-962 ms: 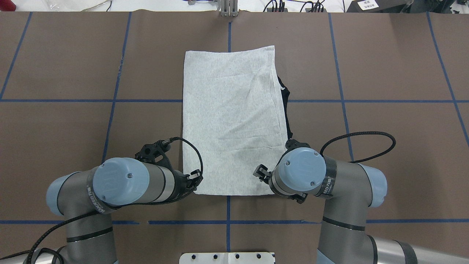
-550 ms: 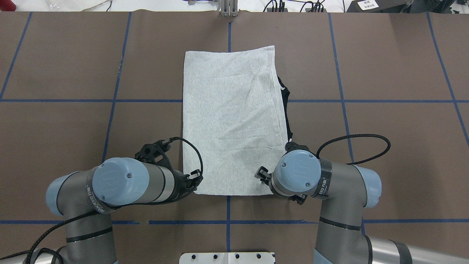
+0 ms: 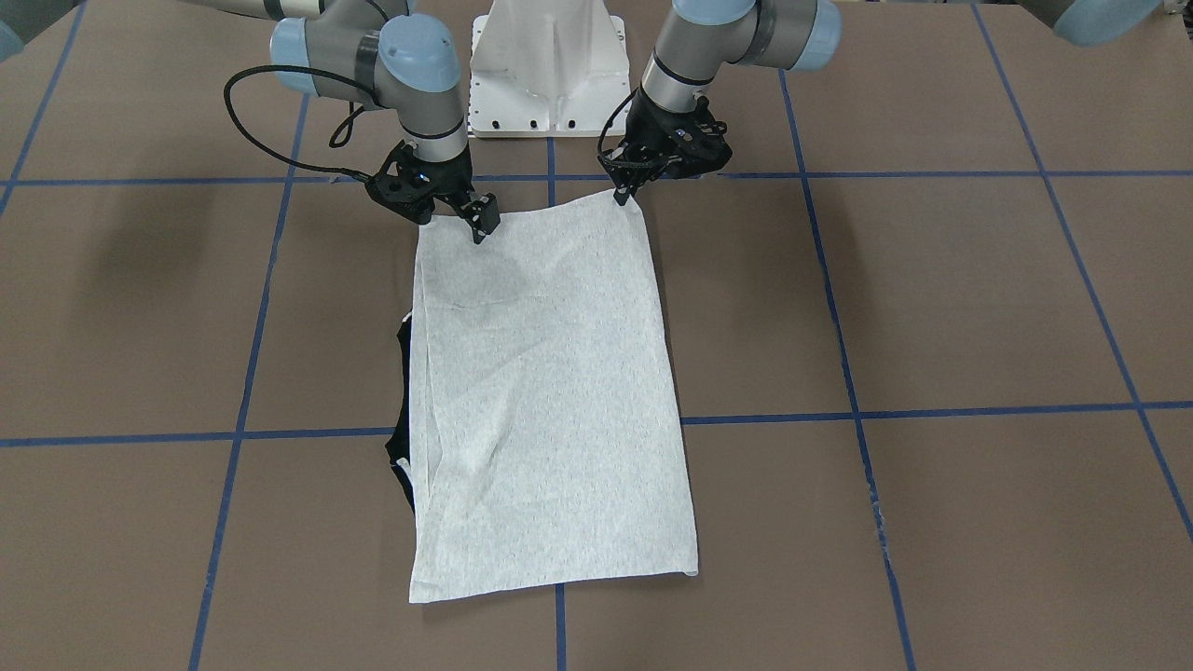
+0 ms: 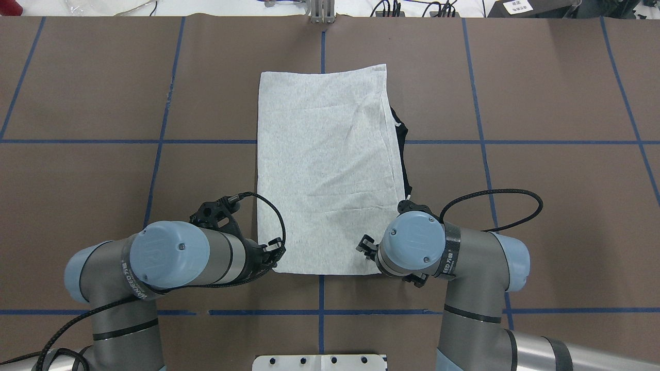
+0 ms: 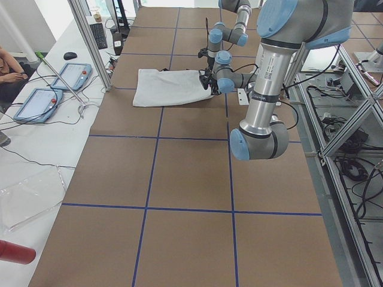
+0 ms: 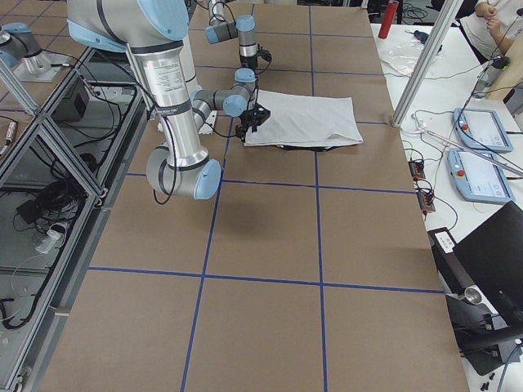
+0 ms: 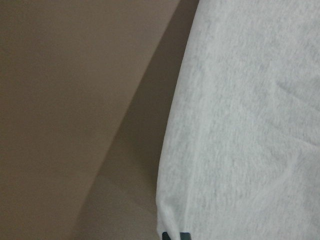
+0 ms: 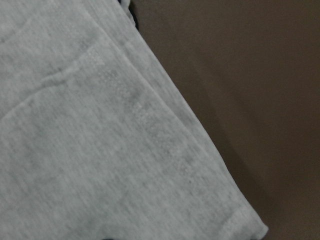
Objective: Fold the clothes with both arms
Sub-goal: 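Grasp the shirt's near corners with both grippers and pull toward the robot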
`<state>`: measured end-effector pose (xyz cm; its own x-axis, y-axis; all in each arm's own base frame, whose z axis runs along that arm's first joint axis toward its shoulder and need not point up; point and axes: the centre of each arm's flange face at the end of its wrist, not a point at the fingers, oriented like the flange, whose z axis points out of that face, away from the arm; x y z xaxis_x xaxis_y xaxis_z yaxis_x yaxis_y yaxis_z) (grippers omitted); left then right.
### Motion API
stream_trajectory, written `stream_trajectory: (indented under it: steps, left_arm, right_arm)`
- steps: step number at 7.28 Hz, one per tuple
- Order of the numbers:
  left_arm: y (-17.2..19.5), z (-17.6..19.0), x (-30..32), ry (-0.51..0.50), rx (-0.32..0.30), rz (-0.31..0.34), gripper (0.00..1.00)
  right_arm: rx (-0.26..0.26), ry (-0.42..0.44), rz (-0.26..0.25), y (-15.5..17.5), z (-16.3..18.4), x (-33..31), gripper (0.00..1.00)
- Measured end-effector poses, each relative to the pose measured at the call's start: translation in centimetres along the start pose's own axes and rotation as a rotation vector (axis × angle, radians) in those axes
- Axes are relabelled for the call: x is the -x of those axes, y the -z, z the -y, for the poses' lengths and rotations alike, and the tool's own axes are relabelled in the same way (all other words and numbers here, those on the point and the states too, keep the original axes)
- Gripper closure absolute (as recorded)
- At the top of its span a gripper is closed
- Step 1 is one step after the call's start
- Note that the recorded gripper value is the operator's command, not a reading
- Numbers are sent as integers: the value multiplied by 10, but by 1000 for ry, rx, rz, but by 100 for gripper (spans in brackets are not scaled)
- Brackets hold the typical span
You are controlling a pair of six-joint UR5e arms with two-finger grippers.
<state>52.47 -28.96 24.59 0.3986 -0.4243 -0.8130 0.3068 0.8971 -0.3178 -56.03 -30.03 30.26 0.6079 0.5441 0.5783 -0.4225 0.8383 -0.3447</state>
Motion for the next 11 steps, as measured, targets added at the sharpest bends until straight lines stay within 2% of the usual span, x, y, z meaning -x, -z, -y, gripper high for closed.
stream_trajectory:
  steps: [1, 3, 6, 9, 11]
  left_arm:
    - [0, 0, 0, 0, 0, 0, 100]
    - [0, 0, 0, 0, 0, 0, 100]
    - [0, 1, 0, 1, -2, 0, 100]
    - [11, -3, 1, 15, 5, -14, 100]
    - [35, -35, 3, 36, 47, -2, 100]
  right_arm:
    - [0, 0, 1, 0, 0, 0, 81]
    - [3, 4, 9, 4, 0, 4, 98]
    - [11, 3, 34, 17, 1, 14, 100]
    - [39, -3, 79, 48, -1, 13, 100]
    - [79, 21, 127, 80, -16, 1, 100]
